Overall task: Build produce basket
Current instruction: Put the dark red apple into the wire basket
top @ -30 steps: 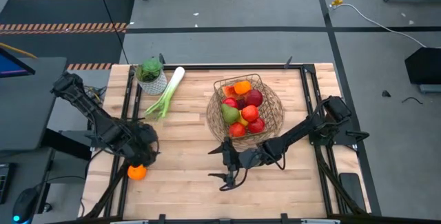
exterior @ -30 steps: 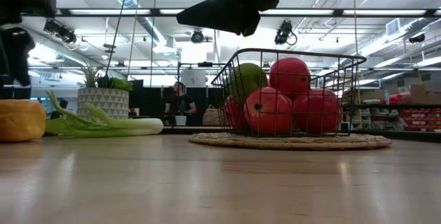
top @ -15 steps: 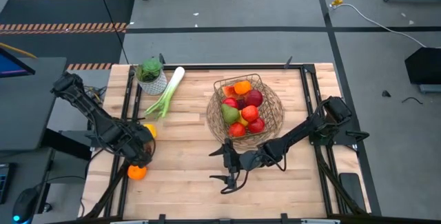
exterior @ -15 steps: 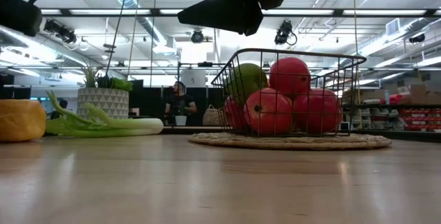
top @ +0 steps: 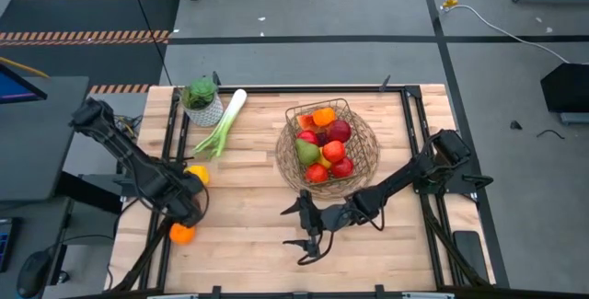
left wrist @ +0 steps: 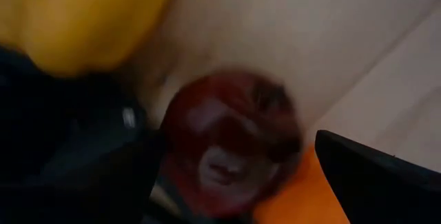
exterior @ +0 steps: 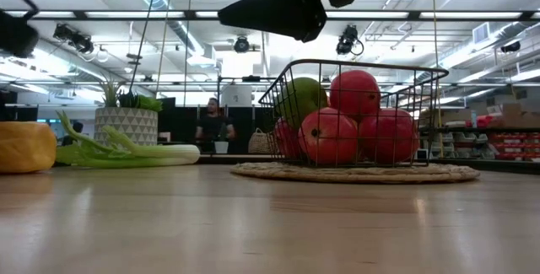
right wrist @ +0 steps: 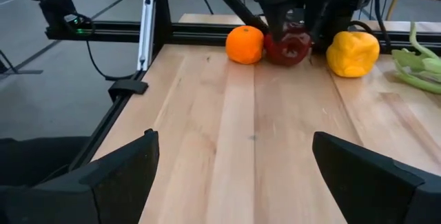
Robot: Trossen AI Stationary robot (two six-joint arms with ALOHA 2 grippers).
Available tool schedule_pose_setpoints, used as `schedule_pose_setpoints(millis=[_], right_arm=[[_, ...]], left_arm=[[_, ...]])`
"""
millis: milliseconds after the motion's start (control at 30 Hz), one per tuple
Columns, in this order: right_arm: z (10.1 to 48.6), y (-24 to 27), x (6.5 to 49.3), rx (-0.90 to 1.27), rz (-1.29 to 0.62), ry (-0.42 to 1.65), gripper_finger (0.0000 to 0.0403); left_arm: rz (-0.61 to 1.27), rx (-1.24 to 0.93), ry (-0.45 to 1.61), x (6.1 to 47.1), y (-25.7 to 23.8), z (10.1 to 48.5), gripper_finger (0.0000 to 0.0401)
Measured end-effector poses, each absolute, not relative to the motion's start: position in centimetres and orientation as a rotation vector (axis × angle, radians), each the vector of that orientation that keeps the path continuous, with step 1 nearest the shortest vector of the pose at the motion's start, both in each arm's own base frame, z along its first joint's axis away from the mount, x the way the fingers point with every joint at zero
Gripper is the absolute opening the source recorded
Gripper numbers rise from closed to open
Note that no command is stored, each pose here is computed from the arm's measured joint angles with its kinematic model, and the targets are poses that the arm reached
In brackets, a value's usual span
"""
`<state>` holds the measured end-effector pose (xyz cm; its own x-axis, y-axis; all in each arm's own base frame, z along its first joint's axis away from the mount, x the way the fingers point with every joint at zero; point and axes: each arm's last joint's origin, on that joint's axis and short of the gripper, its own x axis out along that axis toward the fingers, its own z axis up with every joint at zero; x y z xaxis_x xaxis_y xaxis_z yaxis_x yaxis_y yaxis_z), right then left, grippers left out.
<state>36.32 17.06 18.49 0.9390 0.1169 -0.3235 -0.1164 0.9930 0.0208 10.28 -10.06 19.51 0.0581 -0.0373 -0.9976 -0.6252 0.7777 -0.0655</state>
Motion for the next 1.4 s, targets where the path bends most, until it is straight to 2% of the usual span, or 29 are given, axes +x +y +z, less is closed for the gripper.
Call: schedule_pose_setpoints(millis=[133,233,400,933,1267,1400], right_arm=[[18.5,17.2,36.2,0.001,0.123,0.33,0.0386],[18.5,17.2,36.3,0.001,0.123,0.33,0.0386],[18.5,17.2,36.2,0.001,0.123,0.331,0.0386],[18.4,17.2,36.2,-0.004,0.121,0.345,0.0386],[18.4,17.2,36.2,-0.003,0.121,0.345,0.0386],[18.4,17.2,36.2,-0.003,0.121,0.345,0.0386]], left_arm=[[0.461,-0.596,1.602,10.2,-10.6,19.1,0.0386],[0.454,-0.585,1.626,10.3,-11.0,18.8,0.0386],[0.379,-0.574,1.592,10.9,-11.7,18.5,0.0386],[0.405,-0.318,1.485,12.2,-12.1,16.6,0.0386],[0.406,-0.312,1.404,12.6,-12.2,16.7,0.0385],[0.396,-0.312,1.355,12.9,-12.4,16.7,0.0368]])
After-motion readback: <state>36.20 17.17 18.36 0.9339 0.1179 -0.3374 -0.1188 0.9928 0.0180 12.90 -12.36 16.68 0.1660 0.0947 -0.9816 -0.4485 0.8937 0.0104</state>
